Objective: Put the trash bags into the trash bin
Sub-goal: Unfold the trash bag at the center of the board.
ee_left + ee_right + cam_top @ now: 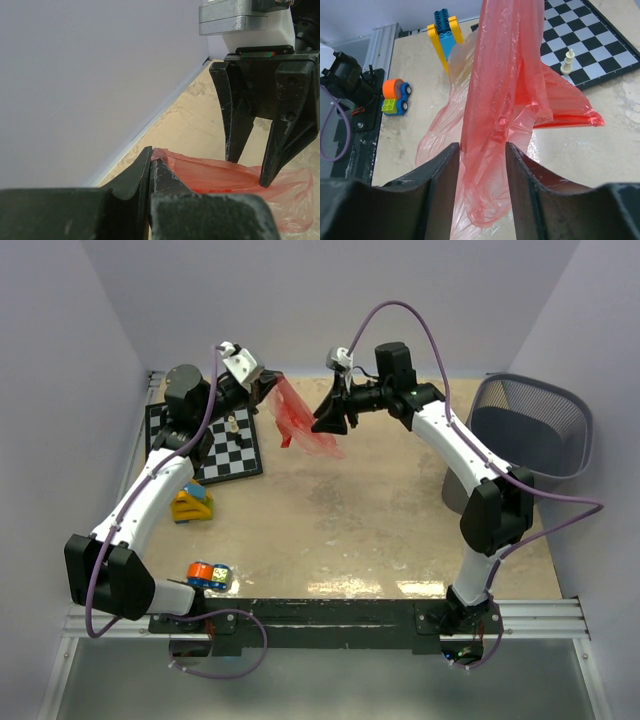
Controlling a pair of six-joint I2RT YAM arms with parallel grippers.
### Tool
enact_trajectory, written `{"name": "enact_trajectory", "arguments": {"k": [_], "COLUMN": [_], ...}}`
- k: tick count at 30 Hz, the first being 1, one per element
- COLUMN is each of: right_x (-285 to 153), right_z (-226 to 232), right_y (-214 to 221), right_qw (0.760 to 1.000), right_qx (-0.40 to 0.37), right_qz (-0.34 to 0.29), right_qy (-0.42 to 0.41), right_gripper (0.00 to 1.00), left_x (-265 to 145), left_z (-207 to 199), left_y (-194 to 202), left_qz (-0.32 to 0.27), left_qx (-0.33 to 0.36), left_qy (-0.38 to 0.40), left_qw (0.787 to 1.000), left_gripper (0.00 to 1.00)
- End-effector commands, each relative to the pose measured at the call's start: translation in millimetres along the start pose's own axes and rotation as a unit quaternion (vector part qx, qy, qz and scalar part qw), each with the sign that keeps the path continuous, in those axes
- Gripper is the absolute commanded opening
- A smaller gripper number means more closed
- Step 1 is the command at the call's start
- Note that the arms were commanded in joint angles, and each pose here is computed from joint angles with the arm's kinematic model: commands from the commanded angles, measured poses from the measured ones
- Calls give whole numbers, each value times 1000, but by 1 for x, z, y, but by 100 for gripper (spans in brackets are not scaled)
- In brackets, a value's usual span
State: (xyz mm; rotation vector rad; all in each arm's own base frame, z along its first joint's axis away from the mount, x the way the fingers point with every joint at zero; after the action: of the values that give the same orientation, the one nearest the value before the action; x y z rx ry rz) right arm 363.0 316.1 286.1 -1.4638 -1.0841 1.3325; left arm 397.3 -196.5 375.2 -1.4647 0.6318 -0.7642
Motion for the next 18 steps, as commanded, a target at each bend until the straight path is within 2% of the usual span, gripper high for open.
{"name": "enact_trajectory", "arguments": {"k": [1, 4, 9, 11, 15, 18], "right_x": [0, 0, 2, 2, 3, -2], "right_z": [-3, 2, 5, 4, 0, -7], "right_y": [0, 0, 5, 6, 3, 0], "right_qw": [1000, 1000, 1000, 999, 1000, 1000], "right_qx": [4, 6, 16, 22, 18, 9], "right_qz": [-9, -13, -14, -17, -18, -12], "right_qy": [-2, -12, -18, -19, -7, 18], "right_gripper": [42, 37, 34, 28, 3, 0], "left_x": [-2, -1, -2, -2, -2, -3], "left_z": [-4, -3, -1, -2, 0, 1], "left_y": [-46, -45, -47, -48, -42, -35], "left_qz": [-53, -53, -57, -59, -51, -40], "left_qx": [34, 32, 27, 27, 27, 30], "left_qy": [-1, -5, -10, -10, -13, -18], "left_qw": [998, 998, 998, 998, 998, 999], "left_gripper": [0, 0, 0, 0, 0, 0]}}
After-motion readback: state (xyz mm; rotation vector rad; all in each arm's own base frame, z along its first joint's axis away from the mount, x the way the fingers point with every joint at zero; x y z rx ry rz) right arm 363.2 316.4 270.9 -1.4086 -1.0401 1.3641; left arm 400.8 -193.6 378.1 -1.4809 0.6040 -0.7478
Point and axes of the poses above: each gripper's point midway between its finger pads, its own x axis out along the fingers, its own z axis along the line the jaws close on, y = z × x, the point moved 1 cm from there along -x, back along the fingers, and after that the axes turned 14 degrees about -x, right-handed, at the moved point
